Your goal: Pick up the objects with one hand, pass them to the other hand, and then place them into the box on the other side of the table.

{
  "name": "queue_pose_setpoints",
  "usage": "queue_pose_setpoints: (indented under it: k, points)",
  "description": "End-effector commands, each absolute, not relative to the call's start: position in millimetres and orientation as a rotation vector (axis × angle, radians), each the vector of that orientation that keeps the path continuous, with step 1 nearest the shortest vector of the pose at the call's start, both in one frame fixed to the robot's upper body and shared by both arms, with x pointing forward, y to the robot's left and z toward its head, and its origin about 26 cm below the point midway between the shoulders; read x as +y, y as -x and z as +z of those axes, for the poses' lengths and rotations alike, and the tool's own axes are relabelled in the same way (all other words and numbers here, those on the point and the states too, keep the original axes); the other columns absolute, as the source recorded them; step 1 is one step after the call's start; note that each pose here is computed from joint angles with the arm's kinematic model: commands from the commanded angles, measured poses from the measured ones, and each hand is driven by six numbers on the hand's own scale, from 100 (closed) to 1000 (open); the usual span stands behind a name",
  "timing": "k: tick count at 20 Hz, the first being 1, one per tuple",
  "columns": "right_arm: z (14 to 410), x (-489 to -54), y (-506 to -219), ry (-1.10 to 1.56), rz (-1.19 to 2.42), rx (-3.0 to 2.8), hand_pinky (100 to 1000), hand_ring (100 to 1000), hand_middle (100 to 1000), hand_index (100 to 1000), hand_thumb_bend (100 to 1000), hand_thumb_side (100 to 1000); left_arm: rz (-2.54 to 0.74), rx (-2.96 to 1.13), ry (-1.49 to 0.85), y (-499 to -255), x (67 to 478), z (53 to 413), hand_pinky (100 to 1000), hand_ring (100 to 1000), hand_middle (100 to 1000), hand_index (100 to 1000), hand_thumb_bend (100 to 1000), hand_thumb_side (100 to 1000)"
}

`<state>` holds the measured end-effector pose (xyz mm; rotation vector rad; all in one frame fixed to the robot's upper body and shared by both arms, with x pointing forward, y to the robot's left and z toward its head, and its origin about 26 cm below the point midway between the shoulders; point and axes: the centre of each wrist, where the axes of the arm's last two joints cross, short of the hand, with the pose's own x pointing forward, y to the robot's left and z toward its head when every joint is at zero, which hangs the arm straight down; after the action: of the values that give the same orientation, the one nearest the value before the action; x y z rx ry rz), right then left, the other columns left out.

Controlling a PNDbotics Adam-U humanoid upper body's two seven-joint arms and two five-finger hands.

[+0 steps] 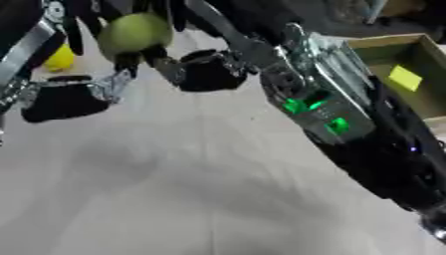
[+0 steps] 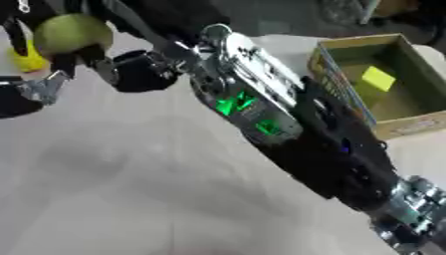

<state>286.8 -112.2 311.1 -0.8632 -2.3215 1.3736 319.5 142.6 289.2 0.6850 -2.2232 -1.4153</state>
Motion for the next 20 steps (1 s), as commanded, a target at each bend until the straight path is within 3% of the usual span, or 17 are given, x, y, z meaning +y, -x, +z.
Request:
queue_pose_setpoints:
  k: [1,4,11,13,17,20]
  points:
    - [319.6,-115.4,-283.3,0.881,1.358,-2.349,100,427,428,548,135,100,-1.451,-2.199,-0.793,-320.2,149.8,294.7,589,706,757,841,617,250]
    - [318.7,-116.0,-283.6,0.87,1.36,-2.341,100,427,428,548,128,100,-1.442,-2.19,-0.892,-320.3,151.9,295.4,616,728,777,859,711,279]
    - [317.8,-118.1,-284.4,0.863,1.357,-2.334,100,427,427,547,124,100,-1.386,-2.192,-1.041,-319.5,156.2,295.0,624,734,781,864,731,316]
    - [318.1,-119.3,-284.7,0.864,1.353,-2.335,100,426,427,547,123,100,-1.348,-2.197,-1.068,-319.2,159.6,294.7,620,733,781,868,697,369]
    - [319.3,-124.9,-286.5,0.878,1.322,-2.338,100,425,426,545,118,100,-1.164,-2.227,-1.108,-317.9,179.3,291.8,577,688,742,849,514,588]
    - [319.5,-133.9,-289.2,0.907,1.288,-2.336,100,424,426,543,111,100,-0.909,-2.223,-1.165,-314.2,211.1,287.2,541,655,712,821,411,591]
